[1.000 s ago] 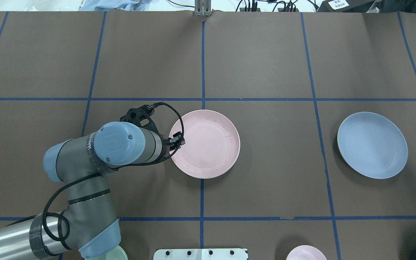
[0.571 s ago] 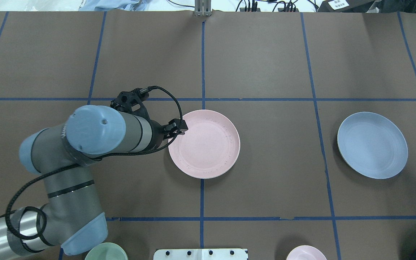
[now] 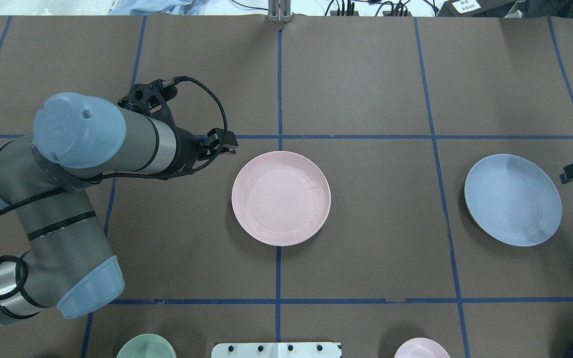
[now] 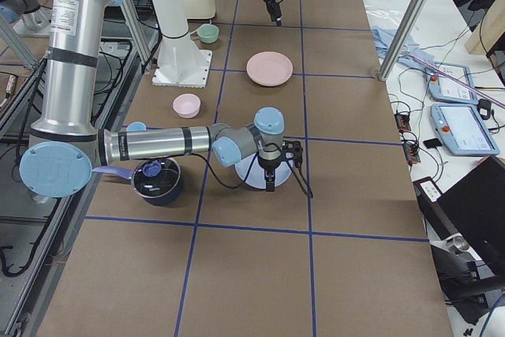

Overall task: Stack three plates with pink and blue
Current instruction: 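Withdraw the left gripper while the right gripper grasps the light blue plate rim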

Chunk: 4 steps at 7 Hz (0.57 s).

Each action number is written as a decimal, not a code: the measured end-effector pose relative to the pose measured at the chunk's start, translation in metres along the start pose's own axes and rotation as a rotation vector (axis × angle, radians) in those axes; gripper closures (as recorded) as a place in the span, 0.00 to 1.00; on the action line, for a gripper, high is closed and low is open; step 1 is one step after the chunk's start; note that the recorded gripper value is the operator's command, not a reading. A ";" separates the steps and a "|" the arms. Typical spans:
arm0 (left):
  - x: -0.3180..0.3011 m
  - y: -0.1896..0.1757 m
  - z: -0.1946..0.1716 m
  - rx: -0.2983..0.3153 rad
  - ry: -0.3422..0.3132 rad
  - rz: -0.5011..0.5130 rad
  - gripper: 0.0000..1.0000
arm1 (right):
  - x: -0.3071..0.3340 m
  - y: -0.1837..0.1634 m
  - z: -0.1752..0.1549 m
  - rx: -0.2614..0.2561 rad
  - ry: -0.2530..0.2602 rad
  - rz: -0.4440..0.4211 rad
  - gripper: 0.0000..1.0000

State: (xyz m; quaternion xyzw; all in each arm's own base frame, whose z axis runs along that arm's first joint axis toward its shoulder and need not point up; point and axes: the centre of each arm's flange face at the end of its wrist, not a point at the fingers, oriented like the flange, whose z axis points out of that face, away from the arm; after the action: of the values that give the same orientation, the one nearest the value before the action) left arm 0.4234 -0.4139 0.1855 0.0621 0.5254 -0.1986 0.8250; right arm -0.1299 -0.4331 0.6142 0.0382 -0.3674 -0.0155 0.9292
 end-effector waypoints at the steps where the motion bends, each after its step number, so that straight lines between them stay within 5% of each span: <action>1: 0.000 -0.001 -0.001 0.001 0.001 0.001 0.00 | 0.003 0.008 0.024 0.005 -0.018 0.010 0.00; 2: -0.001 -0.002 -0.002 0.002 0.000 0.001 0.00 | 0.001 0.014 0.040 0.008 -0.033 0.011 0.02; 3: -0.002 -0.002 -0.004 0.003 0.002 0.002 0.00 | -0.001 0.020 0.053 -0.002 -0.031 0.006 0.36; 4: -0.001 -0.002 -0.008 0.003 0.010 0.003 0.00 | -0.001 0.025 0.061 -0.011 -0.025 0.002 0.85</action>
State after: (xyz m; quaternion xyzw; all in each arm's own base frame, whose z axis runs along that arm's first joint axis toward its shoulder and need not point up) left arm 0.4153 -0.4128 0.1835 0.0653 0.5293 -0.1980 0.8224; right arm -0.1723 -0.4119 0.6600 0.0327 -0.3789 -0.0172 0.9247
